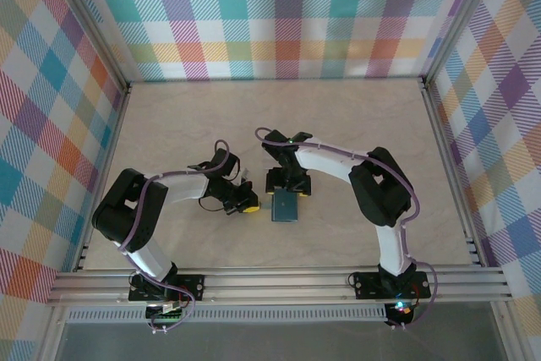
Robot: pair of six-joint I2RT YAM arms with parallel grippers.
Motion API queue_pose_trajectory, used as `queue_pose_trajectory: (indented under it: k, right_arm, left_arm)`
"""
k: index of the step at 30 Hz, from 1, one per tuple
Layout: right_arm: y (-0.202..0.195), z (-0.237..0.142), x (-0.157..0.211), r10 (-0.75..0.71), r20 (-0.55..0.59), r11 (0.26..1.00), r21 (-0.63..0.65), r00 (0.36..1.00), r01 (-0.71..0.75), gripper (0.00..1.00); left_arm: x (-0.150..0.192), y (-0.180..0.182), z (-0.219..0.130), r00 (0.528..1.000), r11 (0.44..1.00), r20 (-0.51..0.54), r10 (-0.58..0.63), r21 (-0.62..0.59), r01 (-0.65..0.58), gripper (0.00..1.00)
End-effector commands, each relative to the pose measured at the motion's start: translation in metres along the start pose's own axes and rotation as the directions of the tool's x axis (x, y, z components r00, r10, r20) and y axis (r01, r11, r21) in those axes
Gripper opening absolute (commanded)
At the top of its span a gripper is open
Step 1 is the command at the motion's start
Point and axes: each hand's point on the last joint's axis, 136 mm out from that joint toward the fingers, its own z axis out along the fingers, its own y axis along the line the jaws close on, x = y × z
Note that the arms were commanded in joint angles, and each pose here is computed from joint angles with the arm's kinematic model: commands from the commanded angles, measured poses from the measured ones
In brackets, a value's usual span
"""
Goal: Take the credit cards out of the card holder
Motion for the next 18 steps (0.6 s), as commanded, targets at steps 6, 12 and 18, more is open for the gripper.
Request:
queue_pose_trajectory:
  k: [6,12,18]
  right_arm:
    - [-0.013,-0.022,0.002,-0.011,0.030,0.999,0.038,0.999,0.010,0.78]
    - [-0.011,-0.032,0.001,-0.016,0.055,1.000,0.000,0.998,0.016,0.77]
    - [0.005,-0.017,-0.002,0.001,0.023,0.999,-0.049,1.000,0.000,0.83]
  left_arm:
    - [0.008,0.021,0.002,0.999,0.997,-0.026,-0.046,-0.060,0.045,0.00]
    - [0.010,0.021,0.000,0.999,0.997,-0.022,-0.046,-0.063,0.044,0.00]
    - [0.009,0.021,0.002,0.999,0.997,-0.026,-0.046,-0.063,0.045,0.00]
